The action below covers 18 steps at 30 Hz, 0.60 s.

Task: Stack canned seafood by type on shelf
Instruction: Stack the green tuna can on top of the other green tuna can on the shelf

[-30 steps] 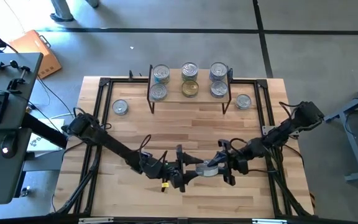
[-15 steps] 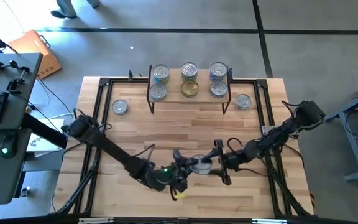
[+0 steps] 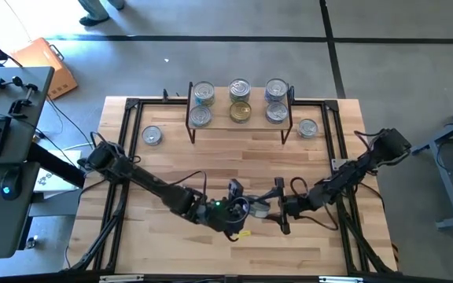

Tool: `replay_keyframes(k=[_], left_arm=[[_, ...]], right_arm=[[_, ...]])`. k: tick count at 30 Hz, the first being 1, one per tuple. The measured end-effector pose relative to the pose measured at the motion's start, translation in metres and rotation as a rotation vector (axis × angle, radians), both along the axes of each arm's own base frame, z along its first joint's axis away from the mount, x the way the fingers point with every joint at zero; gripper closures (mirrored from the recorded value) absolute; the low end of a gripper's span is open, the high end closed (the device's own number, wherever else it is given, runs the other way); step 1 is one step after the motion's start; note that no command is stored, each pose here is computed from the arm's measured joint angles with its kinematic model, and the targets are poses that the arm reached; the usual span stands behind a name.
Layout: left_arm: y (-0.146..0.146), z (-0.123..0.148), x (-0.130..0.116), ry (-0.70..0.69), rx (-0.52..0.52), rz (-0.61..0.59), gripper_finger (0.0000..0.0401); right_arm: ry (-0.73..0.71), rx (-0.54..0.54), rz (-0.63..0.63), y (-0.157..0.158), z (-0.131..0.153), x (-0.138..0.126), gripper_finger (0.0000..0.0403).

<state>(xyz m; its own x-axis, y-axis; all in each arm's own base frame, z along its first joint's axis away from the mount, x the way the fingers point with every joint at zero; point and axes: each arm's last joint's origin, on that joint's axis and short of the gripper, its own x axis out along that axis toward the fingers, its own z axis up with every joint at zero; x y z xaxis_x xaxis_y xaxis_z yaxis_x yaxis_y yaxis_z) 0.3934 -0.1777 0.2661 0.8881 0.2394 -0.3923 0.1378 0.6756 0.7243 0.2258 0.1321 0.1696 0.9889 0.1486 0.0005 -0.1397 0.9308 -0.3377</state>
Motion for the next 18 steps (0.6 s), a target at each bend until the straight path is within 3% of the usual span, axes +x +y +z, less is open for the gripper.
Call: replay_keyframes(k=[2,9,13,18], left_arm=[[-0.004,-0.001,-0.002,0.004,-0.036,-0.002,0.0281],[-0.011,0.000,-0.012,0.028,-0.214,0.047,0.0281],[-0.009,-0.005,-0.015,0.062,-0.231,0.094,0.0281],[-0.009,-0.012,-0.016,0.080,-0.168,0.122,0.0281]], right_arm=[[0.001,0.010,0.005,0.000,0.000,0.000,0.0160],[-0.010,-0.157,-0.030,-0.001,0.003,0.007,0.0159],[0.033,-0.243,-0.124,0.002,0.007,0.016,0.0159],[0.165,-0.267,-0.243,0.004,0.008,0.026,0.0158]])
